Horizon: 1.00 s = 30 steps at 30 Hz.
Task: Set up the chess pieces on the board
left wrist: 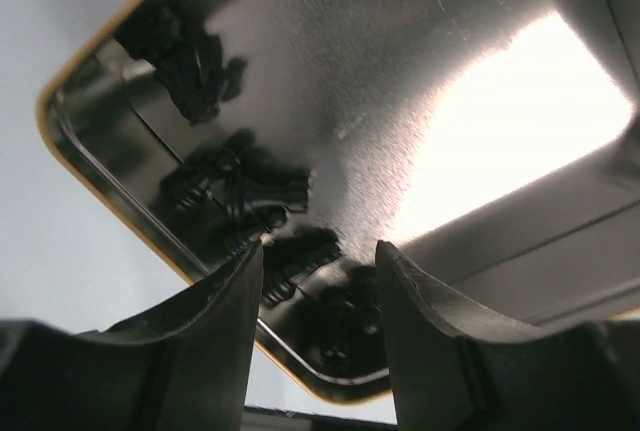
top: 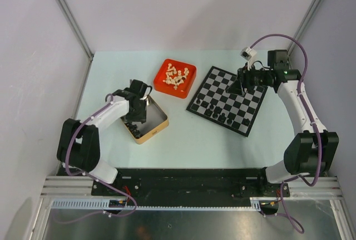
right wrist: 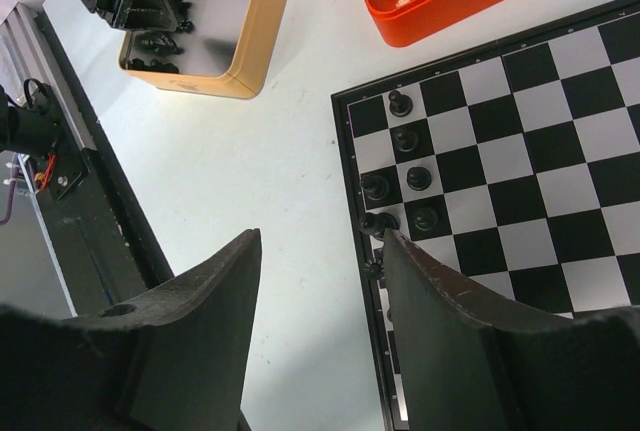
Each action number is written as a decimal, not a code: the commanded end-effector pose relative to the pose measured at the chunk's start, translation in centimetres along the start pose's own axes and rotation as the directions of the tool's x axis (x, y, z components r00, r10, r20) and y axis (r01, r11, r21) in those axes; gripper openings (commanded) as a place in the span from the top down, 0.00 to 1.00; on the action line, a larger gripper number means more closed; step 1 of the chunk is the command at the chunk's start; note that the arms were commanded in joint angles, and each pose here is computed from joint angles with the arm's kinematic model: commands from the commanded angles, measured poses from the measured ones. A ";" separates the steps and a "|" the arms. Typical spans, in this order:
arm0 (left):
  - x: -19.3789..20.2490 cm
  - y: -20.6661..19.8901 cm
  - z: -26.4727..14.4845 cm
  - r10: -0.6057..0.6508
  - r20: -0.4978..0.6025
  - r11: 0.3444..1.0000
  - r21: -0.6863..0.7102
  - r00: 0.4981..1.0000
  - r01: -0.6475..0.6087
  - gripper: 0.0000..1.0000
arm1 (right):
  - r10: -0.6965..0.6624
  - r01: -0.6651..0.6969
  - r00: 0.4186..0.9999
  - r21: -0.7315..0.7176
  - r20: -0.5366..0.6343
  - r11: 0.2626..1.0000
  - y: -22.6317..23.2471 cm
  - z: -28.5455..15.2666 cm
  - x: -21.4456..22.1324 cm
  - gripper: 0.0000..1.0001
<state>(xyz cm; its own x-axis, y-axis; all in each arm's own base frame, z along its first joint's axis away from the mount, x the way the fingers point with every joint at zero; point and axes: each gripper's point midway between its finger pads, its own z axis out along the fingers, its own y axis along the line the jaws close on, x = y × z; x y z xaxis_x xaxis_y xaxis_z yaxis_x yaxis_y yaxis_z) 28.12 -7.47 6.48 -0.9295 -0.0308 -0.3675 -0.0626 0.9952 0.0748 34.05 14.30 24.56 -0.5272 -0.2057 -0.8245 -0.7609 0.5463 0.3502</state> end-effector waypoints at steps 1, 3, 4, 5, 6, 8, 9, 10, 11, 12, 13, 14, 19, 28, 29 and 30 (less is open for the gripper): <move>-2.3 1.4 -0.8 0.177 0.030 0.980 -0.093 0.984 -0.174 0.46 | -0.016 0.017 1.000 -0.026 0.012 1.000 0.1 0.4 -0.1 0.44; -2.9 2.1 -0.9 0.296 0.022 0.949 -0.123 0.955 -0.291 0.47 | -0.015 0.016 1.000 -0.027 0.011 1.000 0.1 0.4 -0.1 0.43; -3.0 2.4 -0.9 0.335 0.012 0.935 -0.132 0.942 -0.330 0.47 | -0.015 0.015 1.000 -0.030 0.010 0.999 0.1 0.4 0.0 0.44; -3.1 2.7 -0.7 0.421 -0.006 0.899 -0.132 0.907 -0.418 0.48 | -0.016 0.016 1.000 -0.030 0.011 0.999 0.2 0.4 -0.1 0.44; -2.8 2.3 -0.5 0.467 -0.017 0.879 -0.093 0.884 -0.467 0.51 | -0.016 0.016 1.000 -0.030 0.011 0.999 0.2 0.4 0.0 0.44; -2.3 2.0 0.1 0.579 -0.037 0.814 -0.035 0.814 -0.580 0.55 | -0.015 0.016 1.000 -0.027 0.011 1.000 0.1 0.3 0.0 0.44; -2.2 1.6 0.3 0.612 -0.036 0.791 -0.007 0.790 -0.612 0.62 | -0.015 0.015 1.000 -0.029 0.010 0.999 0.1 0.4 0.0 0.44; -1.7 0.9 0.5 0.656 -0.026 0.754 0.059 0.754 -0.654 0.63 | -0.013 0.013 1.000 -0.027 0.009 1.000 0.1 0.4 0.0 0.44; -1.5 0.6 0.5 0.666 -0.024 0.745 0.078 0.745 -0.663 0.64 | -0.013 0.014 1.000 -0.025 0.010 1.000 0.1 0.3 0.0 0.44; -1.3 0.4 0.7 0.673 -0.027 0.738 0.096 0.739 -0.668 0.64 | -0.012 0.012 1.000 -0.025 0.009 1.000 0.1 0.3 0.1 0.44; -1.2 0.0 0.7 0.694 -0.019 0.716 0.122 0.720 -0.687 0.64 | -0.013 0.013 1.000 -0.023 0.010 1.000 0.1 0.2 0.1 0.44; -1.2 0.1 0.8 0.701 -0.021 0.709 0.122 0.713 -0.694 0.64 | -0.014 0.014 1.000 -0.021 0.010 1.000 0.1 0.2 0.1 0.44; -0.9 0.6 1.6 0.724 -0.049 0.688 0.127 0.688 -0.715 0.63 | -0.013 0.013 1.000 -0.021 0.015 1.000 0.1 0.1 0.0 0.43; -0.4 1.5 2.8 0.701 -0.094 0.712 0.148 0.707 -0.687 0.63 | -0.007 0.007 1.000 -0.017 0.027 1.000 -0.1 -0.4 -0.2 0.44; -0.4 1.5 3.0 0.699 -0.098 0.714 0.152 0.708 -0.684 0.63 | -0.005 0.006 1.000 -0.020 0.028 1.000 0.0 -0.4 -0.2 0.44; -0.4 1.5 3.2 0.698 -0.101 0.715 0.154 0.709 -0.682 0.63 | -0.004 0.005 1.000 -0.018 0.029 1.000 -0.1 -0.4 -0.2 0.43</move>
<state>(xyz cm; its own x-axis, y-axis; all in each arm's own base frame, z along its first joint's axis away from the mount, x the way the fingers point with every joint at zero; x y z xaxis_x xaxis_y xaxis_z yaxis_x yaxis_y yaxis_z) 28.50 -5.34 3.50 -0.7804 0.6178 -0.0962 0.5956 0.7813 0.1865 34.15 13.90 23.82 -0.5461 -0.1970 -0.8143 -0.7488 0.5507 0.3689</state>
